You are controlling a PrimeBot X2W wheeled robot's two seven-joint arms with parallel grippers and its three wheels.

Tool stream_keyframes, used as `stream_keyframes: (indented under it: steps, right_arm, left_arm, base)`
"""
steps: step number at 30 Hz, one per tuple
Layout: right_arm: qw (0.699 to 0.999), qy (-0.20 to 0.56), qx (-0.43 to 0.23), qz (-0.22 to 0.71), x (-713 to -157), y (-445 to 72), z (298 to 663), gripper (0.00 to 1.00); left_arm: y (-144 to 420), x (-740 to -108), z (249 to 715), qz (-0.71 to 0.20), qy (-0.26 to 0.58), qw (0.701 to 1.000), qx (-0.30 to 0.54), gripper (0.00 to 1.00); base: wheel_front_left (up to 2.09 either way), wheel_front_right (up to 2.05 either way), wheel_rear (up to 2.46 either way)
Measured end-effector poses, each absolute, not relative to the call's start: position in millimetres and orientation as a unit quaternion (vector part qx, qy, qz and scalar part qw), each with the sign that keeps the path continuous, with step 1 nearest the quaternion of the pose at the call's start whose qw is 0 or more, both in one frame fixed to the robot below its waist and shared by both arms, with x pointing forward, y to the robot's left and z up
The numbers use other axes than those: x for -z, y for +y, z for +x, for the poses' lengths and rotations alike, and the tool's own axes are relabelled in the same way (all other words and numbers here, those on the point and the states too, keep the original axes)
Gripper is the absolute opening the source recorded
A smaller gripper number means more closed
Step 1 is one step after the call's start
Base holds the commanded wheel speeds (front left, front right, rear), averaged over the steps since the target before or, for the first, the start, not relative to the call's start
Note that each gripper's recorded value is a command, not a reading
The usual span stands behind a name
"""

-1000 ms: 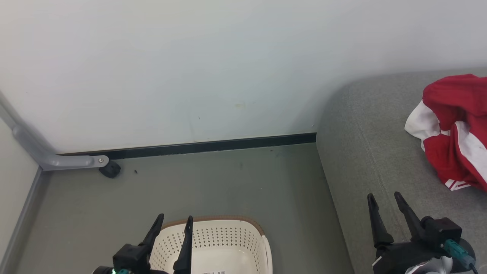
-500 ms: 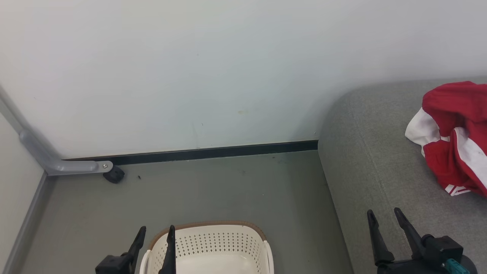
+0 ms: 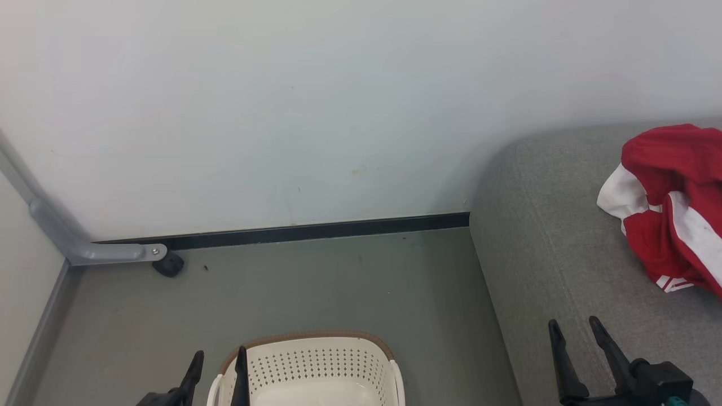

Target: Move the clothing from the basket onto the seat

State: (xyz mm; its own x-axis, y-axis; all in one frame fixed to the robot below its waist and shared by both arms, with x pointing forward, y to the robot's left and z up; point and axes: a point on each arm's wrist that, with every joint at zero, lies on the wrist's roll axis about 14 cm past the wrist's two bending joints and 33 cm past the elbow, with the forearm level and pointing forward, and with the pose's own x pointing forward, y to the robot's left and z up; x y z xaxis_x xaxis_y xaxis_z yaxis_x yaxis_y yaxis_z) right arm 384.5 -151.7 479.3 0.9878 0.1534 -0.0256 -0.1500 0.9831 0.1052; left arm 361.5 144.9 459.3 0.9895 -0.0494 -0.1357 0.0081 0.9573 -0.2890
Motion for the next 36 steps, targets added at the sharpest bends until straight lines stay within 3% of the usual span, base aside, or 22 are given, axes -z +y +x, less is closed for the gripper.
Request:
stream_keyframes:
  steps: [33,34,36]
  right_arm:
    - [0.996,0.017,-0.073,0.052,-480.1,-152.2,380.2,1.00]
    - [0.996,0.018,-0.073,0.053,-479.4,-151.8,379.9,0.00]
    - [0.995,0.031,-0.072,0.057,-470.9,-149.7,376.8,0.00]
  left_arm:
    - [146.4,-455.7,362.4,-0.145,0.074,0.987,0.007,1.00]
    - [146.3,-454.7,362.1,-0.145,0.076,0.986,0.007,0.00]
    - [145.8,-446.2,358.5,-0.144,0.090,0.985,0.006,0.00]
  base:
    - [0.00,0.00,0.00]
    - [0.00,0.00,0.00]
    - [0.00,0.00,0.00]
